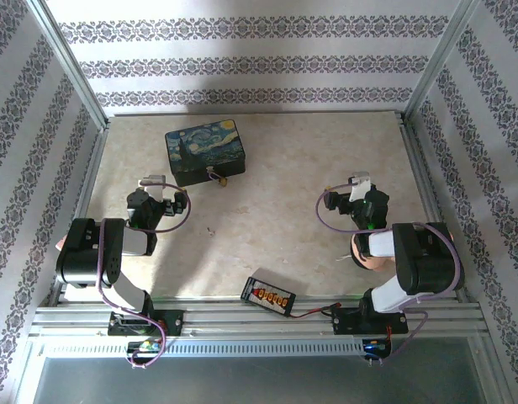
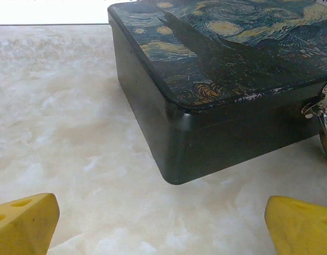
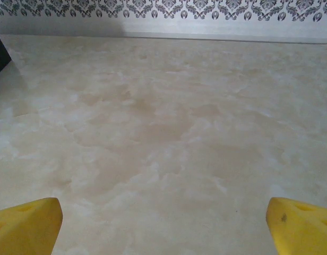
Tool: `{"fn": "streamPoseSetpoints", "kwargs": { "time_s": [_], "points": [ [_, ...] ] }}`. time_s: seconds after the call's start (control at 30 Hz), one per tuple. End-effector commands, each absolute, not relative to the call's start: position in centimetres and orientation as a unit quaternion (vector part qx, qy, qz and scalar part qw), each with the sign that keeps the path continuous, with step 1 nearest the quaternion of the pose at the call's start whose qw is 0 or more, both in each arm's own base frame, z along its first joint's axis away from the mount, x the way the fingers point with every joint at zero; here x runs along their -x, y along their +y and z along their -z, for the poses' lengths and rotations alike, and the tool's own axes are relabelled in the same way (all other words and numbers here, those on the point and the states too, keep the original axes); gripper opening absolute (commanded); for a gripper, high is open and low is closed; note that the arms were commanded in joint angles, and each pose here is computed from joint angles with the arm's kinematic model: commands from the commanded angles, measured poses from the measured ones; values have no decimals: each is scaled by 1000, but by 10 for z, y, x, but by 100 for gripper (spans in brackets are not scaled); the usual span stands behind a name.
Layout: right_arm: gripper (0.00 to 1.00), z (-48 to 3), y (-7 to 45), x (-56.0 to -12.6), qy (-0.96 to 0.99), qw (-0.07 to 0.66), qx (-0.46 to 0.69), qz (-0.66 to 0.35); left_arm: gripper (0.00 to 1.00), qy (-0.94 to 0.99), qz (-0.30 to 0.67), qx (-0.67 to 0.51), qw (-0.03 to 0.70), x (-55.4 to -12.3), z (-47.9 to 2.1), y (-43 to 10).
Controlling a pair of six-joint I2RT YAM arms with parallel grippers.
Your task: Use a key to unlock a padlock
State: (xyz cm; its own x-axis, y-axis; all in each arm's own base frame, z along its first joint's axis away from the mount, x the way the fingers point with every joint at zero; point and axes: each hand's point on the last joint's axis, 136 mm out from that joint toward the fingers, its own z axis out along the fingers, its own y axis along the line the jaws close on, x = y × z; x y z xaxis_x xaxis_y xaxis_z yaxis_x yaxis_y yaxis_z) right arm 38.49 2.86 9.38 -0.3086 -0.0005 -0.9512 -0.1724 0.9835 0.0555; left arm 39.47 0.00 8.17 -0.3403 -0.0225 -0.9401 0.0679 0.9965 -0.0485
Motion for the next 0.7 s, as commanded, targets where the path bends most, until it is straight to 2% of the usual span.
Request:
{"fn": "streamPoseSetpoints", "kwargs": {
  "time_s": [0.0,0.67],
  "points": [
    [98,-106,26,-390,793,602,51,-73,99,811,42,-28,583,-398,-90,-6],
    [98,-105,25,-390,794,601,46,-72,99,812,43,-31,582,-399,-90,-7]
  ]
}}
